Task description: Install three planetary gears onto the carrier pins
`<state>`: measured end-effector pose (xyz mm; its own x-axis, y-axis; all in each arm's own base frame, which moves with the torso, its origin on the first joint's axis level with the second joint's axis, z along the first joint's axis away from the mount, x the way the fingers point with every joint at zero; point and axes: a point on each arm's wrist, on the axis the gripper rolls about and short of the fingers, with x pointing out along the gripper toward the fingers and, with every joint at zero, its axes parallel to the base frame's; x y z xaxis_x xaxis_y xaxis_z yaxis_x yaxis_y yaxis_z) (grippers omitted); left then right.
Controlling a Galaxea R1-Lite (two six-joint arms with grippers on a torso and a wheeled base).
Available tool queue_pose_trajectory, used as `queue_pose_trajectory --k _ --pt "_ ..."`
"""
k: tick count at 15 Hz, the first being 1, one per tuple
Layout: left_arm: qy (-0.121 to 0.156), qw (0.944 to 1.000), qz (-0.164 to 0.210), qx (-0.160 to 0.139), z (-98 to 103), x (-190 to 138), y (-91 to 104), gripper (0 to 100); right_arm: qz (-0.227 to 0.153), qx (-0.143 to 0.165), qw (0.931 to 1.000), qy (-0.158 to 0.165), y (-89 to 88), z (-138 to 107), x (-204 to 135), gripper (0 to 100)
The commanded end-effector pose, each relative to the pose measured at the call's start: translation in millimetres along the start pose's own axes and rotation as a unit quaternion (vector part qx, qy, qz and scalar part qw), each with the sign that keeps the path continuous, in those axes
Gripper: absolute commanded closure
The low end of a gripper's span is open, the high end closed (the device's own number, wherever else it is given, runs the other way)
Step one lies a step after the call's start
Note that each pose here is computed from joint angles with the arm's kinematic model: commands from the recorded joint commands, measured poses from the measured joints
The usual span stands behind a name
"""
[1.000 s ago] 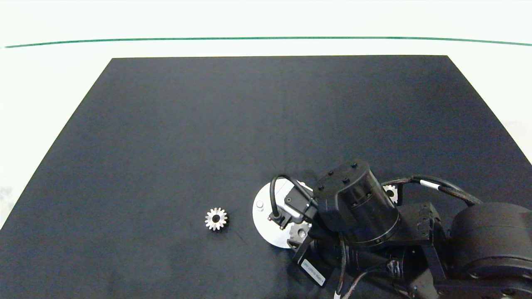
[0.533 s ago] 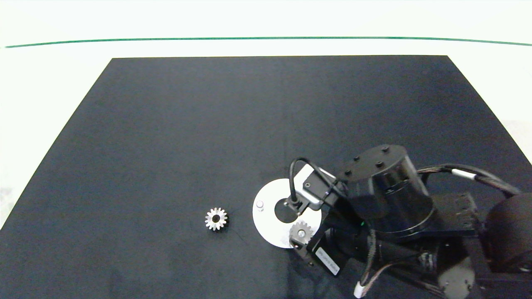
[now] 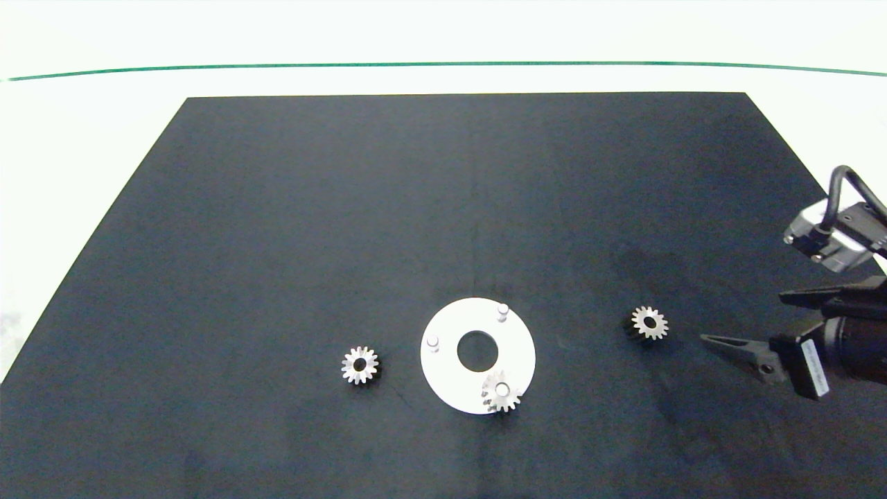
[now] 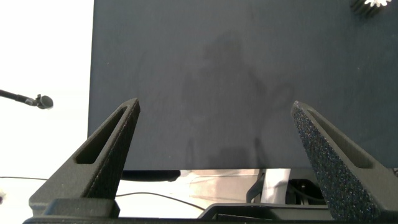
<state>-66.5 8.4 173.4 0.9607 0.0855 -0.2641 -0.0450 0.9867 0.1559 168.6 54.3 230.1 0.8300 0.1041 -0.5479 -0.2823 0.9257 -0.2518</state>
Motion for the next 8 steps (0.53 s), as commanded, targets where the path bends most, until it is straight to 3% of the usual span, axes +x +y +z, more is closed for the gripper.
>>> queue_pose_trajectory --k 1,4,8 --pt "0.004 1.0 -0.001 0.001 -1.7 0.8 -0.3 0 0.0 0.026 0.9993 0.027 -11.9 -21.4 0.1 0" --pt "0.005 1.0 -0.001 0.001 -1.0 1.0 -0.3 0 0.027 0.02 0.9986 0.041 -6.3 -17.8 21.0 0" --pt "0.004 1.0 -0.001 0.002 -0.8 0.7 -0.2 0 0.056 0.009 0.9978 0.035 4.5 -10.2 55.5 0"
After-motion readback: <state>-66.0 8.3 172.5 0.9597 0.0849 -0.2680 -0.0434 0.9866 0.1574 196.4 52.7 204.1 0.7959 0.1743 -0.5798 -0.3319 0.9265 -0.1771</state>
